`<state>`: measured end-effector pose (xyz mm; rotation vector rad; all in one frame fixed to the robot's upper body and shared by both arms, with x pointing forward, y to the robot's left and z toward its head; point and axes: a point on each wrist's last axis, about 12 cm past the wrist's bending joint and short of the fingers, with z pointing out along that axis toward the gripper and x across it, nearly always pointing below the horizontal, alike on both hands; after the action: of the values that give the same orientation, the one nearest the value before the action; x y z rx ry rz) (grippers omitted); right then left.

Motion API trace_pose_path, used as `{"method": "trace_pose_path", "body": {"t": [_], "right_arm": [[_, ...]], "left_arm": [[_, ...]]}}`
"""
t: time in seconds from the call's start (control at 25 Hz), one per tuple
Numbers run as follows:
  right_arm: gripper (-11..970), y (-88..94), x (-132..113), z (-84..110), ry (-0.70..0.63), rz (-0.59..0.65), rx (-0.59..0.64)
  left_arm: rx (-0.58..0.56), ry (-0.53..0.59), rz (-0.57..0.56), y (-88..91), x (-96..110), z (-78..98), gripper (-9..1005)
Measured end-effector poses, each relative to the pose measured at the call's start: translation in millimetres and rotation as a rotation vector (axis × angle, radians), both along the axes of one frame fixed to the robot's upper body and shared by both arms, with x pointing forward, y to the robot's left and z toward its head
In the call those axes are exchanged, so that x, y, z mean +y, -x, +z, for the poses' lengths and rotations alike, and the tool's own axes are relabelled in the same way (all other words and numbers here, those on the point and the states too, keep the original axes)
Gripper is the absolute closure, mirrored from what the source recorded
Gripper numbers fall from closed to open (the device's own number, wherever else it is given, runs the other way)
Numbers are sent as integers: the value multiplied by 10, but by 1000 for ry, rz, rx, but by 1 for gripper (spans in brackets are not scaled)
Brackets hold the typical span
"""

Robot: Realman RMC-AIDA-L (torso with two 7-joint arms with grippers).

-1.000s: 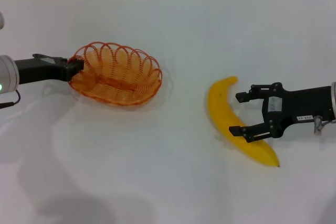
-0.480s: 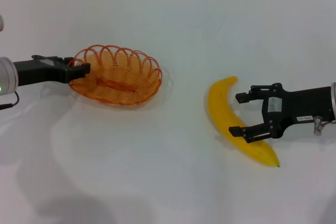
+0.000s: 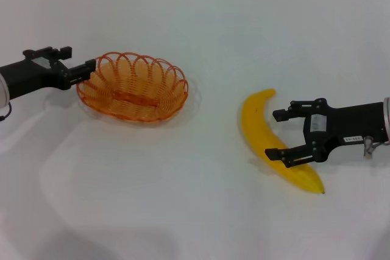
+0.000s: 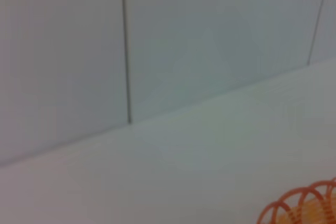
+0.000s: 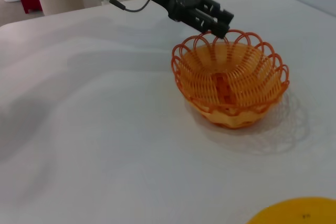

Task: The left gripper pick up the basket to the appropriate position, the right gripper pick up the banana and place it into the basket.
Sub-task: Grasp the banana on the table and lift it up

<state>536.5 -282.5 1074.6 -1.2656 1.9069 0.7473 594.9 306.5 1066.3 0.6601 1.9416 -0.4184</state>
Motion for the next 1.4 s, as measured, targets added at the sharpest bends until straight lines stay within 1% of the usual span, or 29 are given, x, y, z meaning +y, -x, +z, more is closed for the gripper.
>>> {"method": "trace_pose_path", "body": {"t": [0.12,0.28,0.36,0.52,0.6,0.8,0.92,1.4], "right_arm": [[67,-7,6,6,-2,2,-5],[67,-16,18,12,-4,4,-8],[67,-18,23,15,-7,3,-10],[67,-29,35,29,-18,1,-15],[67,-32,40,33,-21,1,-17],[67,-34,59,40,-25,4,-21],[67,-38,69,48,-30,4,-25],[82,-36,74,44,-36,3,-24]], "left_arm": [[-43,-4,3,61,39,-37,345],[-48,-1,-28,173,31,-125,347],[-50,1,-53,263,37,-180,348],[-90,9,-98,479,63,-283,350],[-116,22,-99,595,96,-330,352],[-157,38,-71,804,218,-384,352],[-169,43,-56,874,269,-397,348],[-204,46,-64,890,287,-360,345]]}}
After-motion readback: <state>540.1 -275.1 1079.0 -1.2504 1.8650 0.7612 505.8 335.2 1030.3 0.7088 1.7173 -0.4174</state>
